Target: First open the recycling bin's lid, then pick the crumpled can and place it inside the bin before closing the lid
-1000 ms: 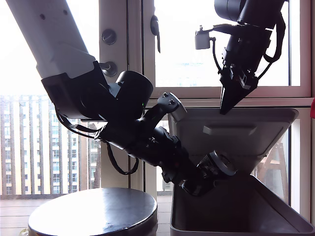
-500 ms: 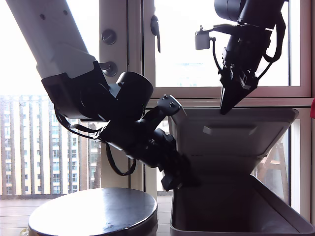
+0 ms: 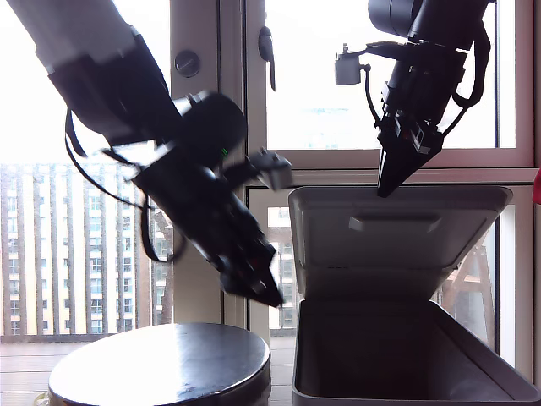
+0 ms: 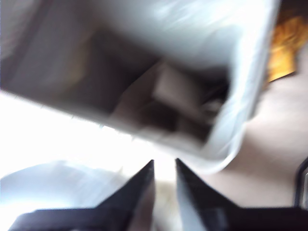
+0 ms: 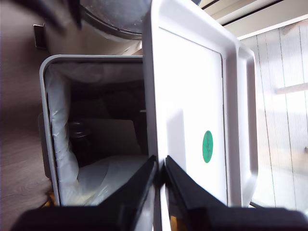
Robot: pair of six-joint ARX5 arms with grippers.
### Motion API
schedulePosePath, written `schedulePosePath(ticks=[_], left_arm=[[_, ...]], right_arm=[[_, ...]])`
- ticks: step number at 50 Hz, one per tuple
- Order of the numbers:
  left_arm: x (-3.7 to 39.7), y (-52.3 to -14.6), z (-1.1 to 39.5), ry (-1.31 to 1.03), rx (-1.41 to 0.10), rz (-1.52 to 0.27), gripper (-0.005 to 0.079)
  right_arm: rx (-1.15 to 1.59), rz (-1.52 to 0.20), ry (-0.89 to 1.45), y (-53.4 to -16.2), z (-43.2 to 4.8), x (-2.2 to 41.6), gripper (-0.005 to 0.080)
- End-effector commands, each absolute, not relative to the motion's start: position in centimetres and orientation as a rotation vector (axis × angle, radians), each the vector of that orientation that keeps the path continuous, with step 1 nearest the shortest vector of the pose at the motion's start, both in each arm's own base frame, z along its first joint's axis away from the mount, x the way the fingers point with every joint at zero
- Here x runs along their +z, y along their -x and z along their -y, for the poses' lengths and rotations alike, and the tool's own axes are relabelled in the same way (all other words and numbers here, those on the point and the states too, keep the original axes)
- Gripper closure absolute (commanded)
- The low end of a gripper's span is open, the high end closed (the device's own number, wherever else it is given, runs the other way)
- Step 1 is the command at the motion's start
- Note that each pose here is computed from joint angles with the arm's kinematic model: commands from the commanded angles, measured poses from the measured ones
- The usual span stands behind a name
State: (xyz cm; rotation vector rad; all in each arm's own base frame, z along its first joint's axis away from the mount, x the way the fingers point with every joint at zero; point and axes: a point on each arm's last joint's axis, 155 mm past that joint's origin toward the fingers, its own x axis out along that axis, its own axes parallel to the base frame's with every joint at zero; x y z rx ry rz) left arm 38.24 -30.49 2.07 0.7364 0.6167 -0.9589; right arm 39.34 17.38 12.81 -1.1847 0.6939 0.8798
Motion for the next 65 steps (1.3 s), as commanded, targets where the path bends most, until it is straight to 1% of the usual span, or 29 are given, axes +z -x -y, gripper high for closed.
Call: schedulePosePath(ticks=[1,6,11,18,29,38,46,65], left_arm=[[1.8,-38.6,28.1,-0.752,-0.900,-0.679,0.0763],[2.0,-38.9,24.7,-0.766,-0.822,-0.763,0.0763],[2.7,-39.2,21.8,-0.731,-0.765,-0.821,0.0763],[5.3,-40.5,19.4,-0.609,-0.680,-0.818,0.0763],[11.3,-41.9,18.9,-0.421,-0.659,-0.682,0.0763],[15.2,-42.1,19.0,-0.374,-0.660,-0.583,0.0763],[16.1,-42.2,18.7,-0.372,-0.651,-0.561,0.0763],[16.1,-42.6,17.8,-0.364,-0.632,-0.563,0.0763]], right_arm=[[0.860,-0.640,1.179,-40.0,-18.2,14.5,0.0765],[0.858,-0.647,1.162,-40.0,-18.2,14.5,0.0765],[0.889,-0.665,1.108,-39.2,-18.7,14.2,0.0765],[0.951,-0.702,1.086,-37.8,-19.0,13.4,0.0765],[0.981,-0.753,1.082,-37.3,-18.9,11.9,0.0765],[1.021,-0.795,1.079,-37.2,-19.1,9.8,0.0765],[1.056,-0.848,1.092,-37.1,-19.0,7.4,0.0765],[1.130,-0.958,1.113,-36.9,-18.9,1.4,0.0765]])
